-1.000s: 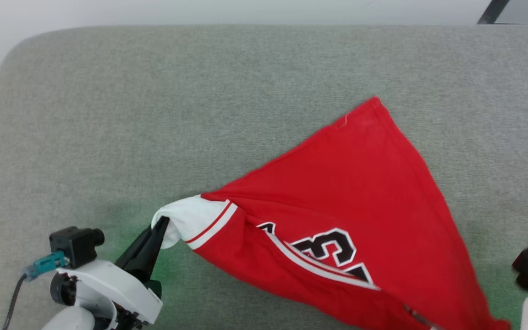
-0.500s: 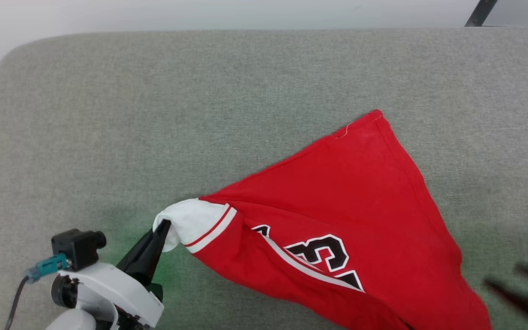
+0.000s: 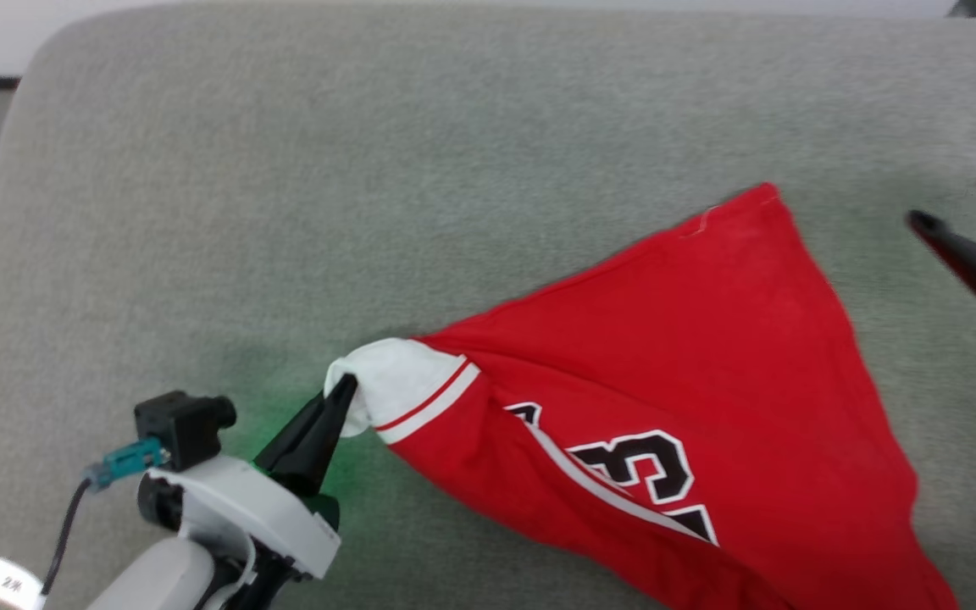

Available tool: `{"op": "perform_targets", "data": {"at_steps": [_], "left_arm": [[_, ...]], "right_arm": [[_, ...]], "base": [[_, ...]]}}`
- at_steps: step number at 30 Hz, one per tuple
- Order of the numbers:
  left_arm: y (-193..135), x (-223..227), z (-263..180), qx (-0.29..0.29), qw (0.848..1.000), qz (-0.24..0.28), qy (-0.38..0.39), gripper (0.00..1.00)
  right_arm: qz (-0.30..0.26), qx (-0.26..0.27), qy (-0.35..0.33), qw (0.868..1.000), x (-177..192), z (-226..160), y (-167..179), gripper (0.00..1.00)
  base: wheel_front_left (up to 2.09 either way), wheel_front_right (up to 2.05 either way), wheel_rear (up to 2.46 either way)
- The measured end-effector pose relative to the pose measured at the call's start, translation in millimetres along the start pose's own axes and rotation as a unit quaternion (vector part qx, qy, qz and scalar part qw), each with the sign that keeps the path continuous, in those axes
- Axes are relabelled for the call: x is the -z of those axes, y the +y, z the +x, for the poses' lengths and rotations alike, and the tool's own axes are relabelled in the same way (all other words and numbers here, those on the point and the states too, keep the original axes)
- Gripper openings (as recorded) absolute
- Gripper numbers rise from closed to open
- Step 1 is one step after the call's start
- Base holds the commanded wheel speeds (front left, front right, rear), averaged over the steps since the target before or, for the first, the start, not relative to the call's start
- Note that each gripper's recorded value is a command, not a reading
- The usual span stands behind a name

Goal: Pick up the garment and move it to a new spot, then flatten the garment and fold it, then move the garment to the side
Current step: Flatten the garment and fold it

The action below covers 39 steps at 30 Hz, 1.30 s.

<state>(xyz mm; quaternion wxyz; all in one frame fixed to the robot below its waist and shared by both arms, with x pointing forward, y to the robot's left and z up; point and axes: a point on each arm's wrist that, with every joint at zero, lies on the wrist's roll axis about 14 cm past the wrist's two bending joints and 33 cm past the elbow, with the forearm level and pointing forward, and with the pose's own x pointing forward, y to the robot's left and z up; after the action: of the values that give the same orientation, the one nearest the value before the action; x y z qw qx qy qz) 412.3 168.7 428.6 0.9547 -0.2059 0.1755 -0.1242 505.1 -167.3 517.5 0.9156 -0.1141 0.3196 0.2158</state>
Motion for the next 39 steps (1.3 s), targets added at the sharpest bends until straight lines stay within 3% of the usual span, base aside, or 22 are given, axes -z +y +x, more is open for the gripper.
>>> {"op": "perform_targets", "data": {"at_steps": [9, 19, 20, 21, 22, 23, 28, 33, 39], "left_arm": [[12, 5, 4, -0.013, 1.0, -0.003, 0.0, 0.0], [23, 10, 4, -0.03, 1.0, -0.008, 0.0, 0.0], [24, 11, 4, -0.032, 0.999, -0.008, 0.0, 0.0], [25, 12, 3, -0.034, 0.999, -0.009, 0.0, 0.0], [26, 12, 3, -0.035, 0.999, -0.01, -0.001, 0.0], [26, 12, 3, -0.036, 0.999, -0.01, -0.002, 0.0], [26, 10, 3, -0.034, 0.999, -0.008, -0.008, 0.0], [27, -7, 5, -0.025, 0.999, 0.024, -0.021, 0.0], [18, -49, 15, 0.004, 0.996, 0.073, -0.053, 0.0]], "right_arm": [[-0.024, -0.071, 0.09, 0.993, 30, 83, 41, 1.0], [-0.063, -0.099, 0.158, 0.98, 58, 125, 56, 1.0], [-0.062, -0.102, 0.16, 0.98, 59, 126, 57, 0.65], [-0.063, -0.105, 0.163, 0.979, 59, 127, 58, 0.46], [-0.062, -0.107, 0.164, 0.979, 59, 128, 58, 0.08], [-0.06, -0.108, 0.163, 0.979, 58, 129, 58, 0.0], [-0.032, -0.114, 0.131, 0.984, 48, 133, 60, 0.0], [0.027, -0.116, 0.047, 0.992, 14, 134, 62, 0.0], [0.095, -0.056, -0.094, 0.989, -52, 116, 13, 0.0]], "base": [[0.0, 0.0, 0.0], [0.0, 0.0, 0.0], [0.0, 0.0, 0.0], [0.0, 0.0, 0.0], [0.0, 0.0, 0.0], [0.0, 0.0, 0.0], [0.0, 0.0, 0.0], [0.0, 0.0, 0.0], [0.0, 0.0, 0.0]]}}
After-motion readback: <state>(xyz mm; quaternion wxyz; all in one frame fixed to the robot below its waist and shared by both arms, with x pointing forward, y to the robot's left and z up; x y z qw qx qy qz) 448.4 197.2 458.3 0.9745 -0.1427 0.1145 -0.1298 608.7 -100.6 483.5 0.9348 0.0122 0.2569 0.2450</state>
